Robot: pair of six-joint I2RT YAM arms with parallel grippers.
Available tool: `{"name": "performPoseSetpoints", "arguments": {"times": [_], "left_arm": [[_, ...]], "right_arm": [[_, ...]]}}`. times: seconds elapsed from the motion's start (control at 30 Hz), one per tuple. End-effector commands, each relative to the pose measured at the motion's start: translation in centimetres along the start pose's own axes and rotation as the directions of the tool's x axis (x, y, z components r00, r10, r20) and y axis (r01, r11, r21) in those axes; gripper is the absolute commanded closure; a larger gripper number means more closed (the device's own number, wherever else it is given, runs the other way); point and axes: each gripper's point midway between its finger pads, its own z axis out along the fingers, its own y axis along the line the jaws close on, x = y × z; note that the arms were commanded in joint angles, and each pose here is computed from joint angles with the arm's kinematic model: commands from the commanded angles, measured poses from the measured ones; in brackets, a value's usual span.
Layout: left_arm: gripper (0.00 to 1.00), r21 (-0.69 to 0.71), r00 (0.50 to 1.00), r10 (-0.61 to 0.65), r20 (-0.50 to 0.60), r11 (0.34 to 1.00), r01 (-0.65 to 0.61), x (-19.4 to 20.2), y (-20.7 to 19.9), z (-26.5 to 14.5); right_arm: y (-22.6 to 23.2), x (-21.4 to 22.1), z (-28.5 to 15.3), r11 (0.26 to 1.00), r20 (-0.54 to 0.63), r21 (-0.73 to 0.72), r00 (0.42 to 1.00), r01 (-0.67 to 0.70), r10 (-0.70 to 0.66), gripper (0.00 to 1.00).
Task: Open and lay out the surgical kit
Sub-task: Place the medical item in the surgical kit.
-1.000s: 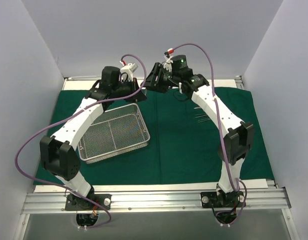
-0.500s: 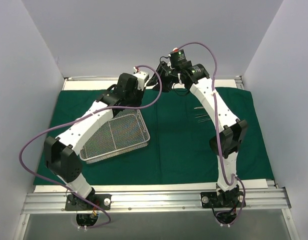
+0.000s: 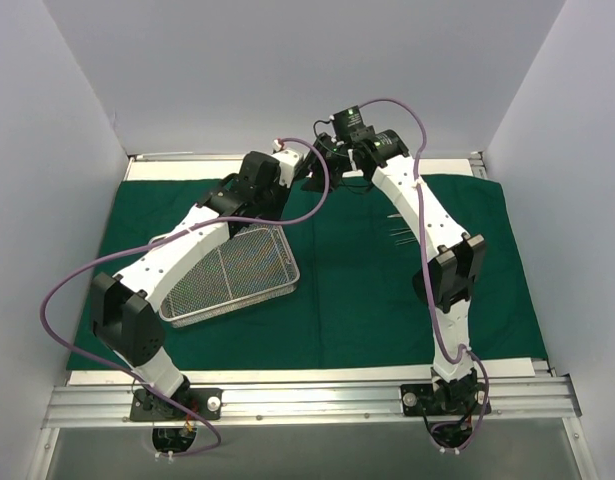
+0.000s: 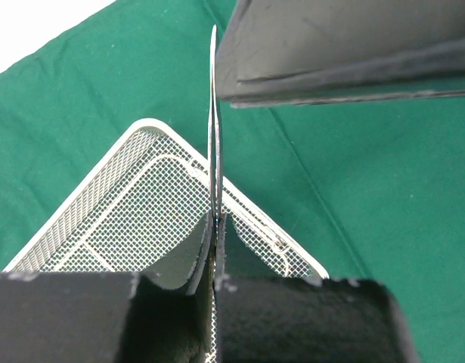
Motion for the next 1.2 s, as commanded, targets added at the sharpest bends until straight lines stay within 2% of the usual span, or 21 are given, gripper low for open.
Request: {"name": "performPoseSetpoints", "arguments": {"times": [0.0,0.27,0.73,0.87,1.0,1.17], "left_arm": [[0.98,0.043,0.993,0.011,0.117,0.999,-0.017,-2.9,-0.8,-2.4],[0.98,0.101,0.993,0.011,0.120,0.995,-0.023,-3.1,-2.1,-2.3],[0.98,0.092,0.992,0.040,0.119,0.994,-0.052,-3.5,-2.5,-2.0],[0.98,0.085,0.992,0.043,0.115,0.995,-0.053,-3.5,-2.5,-2.0],[0.98,0.085,0.993,0.045,0.114,0.995,-0.054,-3.5,-2.5,-2.0],[0.98,0.073,0.994,0.047,0.099,0.996,-0.054,-3.3,-2.3,-1.8]], "right_arm": [[0.8,0.1,-0.5,1.000,-0.005,-0.019,1.000,-0.020,0.020,0.66],[1.2,0.2,0.3,0.999,-0.007,-0.038,1.000,-0.024,0.024,0.67],[-0.5,1.3,1.6,0.999,-0.053,0.039,0.998,-0.037,0.039,0.76],[-0.6,1.4,1.7,0.998,-0.057,0.045,0.997,-0.039,0.041,0.85],[-0.6,1.7,2.0,0.998,-0.070,0.045,0.997,-0.041,0.045,1.00],[-0.5,1.7,2.2,0.998,-0.070,0.048,0.996,-0.050,0.053,1.00]]}}
